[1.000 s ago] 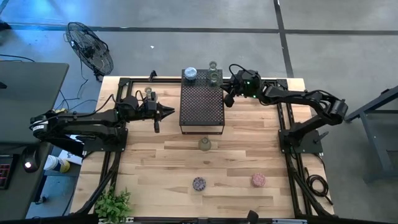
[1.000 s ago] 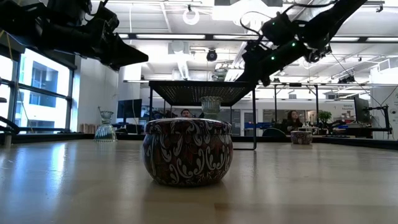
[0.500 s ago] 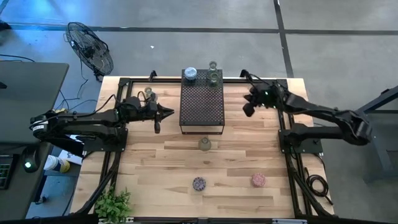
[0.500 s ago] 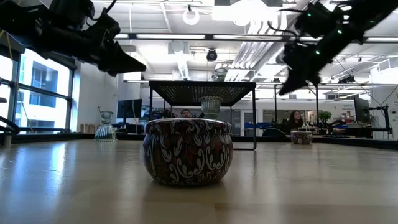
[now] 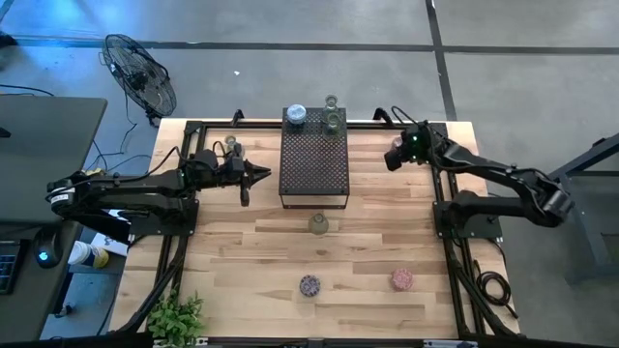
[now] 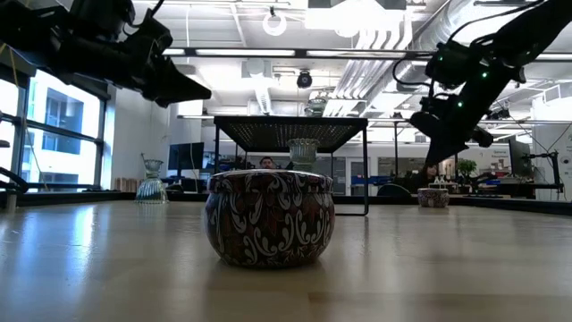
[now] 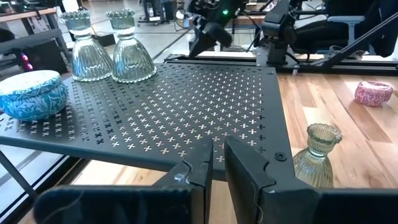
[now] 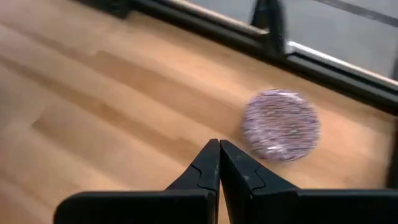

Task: Pick & Place candle stick holders
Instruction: Put the red scented candle on the shelf aligned with the other blue scented candle

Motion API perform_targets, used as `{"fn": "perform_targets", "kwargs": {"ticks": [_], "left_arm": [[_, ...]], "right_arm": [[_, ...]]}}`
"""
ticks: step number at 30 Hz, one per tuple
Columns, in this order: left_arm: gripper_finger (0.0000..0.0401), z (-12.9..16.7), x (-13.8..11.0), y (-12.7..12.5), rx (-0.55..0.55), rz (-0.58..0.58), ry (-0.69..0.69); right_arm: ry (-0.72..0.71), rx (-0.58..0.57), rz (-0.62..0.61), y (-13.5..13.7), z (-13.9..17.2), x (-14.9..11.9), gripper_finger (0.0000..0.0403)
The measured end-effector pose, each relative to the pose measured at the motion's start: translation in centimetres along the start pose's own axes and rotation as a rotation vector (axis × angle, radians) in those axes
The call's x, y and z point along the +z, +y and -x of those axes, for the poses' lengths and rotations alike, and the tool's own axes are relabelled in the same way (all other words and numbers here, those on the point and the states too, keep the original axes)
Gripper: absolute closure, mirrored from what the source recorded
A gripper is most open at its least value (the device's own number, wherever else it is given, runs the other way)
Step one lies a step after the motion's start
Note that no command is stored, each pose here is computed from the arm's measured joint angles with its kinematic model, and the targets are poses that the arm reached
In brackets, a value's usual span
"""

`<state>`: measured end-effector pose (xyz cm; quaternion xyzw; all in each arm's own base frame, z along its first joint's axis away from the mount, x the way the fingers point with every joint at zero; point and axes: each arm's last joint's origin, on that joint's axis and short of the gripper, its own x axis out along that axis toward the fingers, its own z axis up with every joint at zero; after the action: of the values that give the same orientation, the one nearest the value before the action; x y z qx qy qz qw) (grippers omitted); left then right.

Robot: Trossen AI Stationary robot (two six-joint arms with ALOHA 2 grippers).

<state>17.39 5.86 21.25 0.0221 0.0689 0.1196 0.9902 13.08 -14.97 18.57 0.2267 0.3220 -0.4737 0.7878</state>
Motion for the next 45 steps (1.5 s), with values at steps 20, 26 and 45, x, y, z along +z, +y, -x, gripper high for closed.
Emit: {"fn": "perform_targets", "kwargs": {"ticks": [20,26,45], "left_arm": [[0.0365,0.0,-0.1,0.0,0.000,0.002,0.011],[0.0365,0.0,-0.3,0.0,-0.001,0.010,0.034],[0.0365,0.0,-0.3,0.0,-0.001,0.006,0.032]], "right_arm": [[0.012,-0.248,-0.044,-0.9,-3.8,-0.2,0.0084],[0.005,-0.217,-0.070,-0.9,-3.8,0.0,0.0078],[0.009,-0.123,-0.122,-0.3,-3.5,1.7,0.0079]]}}
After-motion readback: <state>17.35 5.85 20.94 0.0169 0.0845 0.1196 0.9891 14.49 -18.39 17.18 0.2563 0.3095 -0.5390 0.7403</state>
